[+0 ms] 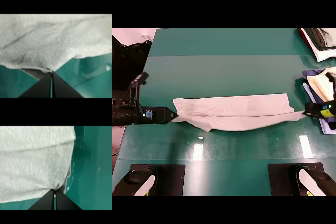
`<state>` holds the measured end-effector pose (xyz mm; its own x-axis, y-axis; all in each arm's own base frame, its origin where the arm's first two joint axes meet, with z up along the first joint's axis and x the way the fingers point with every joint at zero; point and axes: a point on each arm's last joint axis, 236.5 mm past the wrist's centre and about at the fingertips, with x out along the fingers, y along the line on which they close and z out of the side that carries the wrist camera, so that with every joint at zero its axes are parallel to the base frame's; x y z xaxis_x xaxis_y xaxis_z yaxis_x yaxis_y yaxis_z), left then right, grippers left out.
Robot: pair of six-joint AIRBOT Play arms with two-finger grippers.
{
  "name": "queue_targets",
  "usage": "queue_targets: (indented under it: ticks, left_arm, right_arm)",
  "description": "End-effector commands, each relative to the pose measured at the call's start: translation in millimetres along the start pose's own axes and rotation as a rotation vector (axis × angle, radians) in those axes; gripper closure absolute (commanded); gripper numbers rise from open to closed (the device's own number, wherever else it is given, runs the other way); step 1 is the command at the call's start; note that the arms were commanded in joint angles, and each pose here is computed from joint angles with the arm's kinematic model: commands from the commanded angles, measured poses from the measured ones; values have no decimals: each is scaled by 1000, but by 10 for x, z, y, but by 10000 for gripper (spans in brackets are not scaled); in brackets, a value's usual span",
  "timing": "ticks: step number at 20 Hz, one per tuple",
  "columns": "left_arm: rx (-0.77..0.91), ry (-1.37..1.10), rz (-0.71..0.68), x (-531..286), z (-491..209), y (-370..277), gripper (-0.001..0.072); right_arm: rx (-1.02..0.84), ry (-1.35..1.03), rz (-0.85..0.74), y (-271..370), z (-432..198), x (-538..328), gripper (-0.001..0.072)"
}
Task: Fold the shirts.
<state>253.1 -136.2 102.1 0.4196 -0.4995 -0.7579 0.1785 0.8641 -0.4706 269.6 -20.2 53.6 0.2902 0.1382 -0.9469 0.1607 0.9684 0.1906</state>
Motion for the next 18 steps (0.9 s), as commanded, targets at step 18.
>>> queue_targets:
  ticks: [18]
  left_arm:
    - [-16,-218,247,684,953,908,681]
  right_arm:
    - [-95,-212,48,463,1320,924,700]
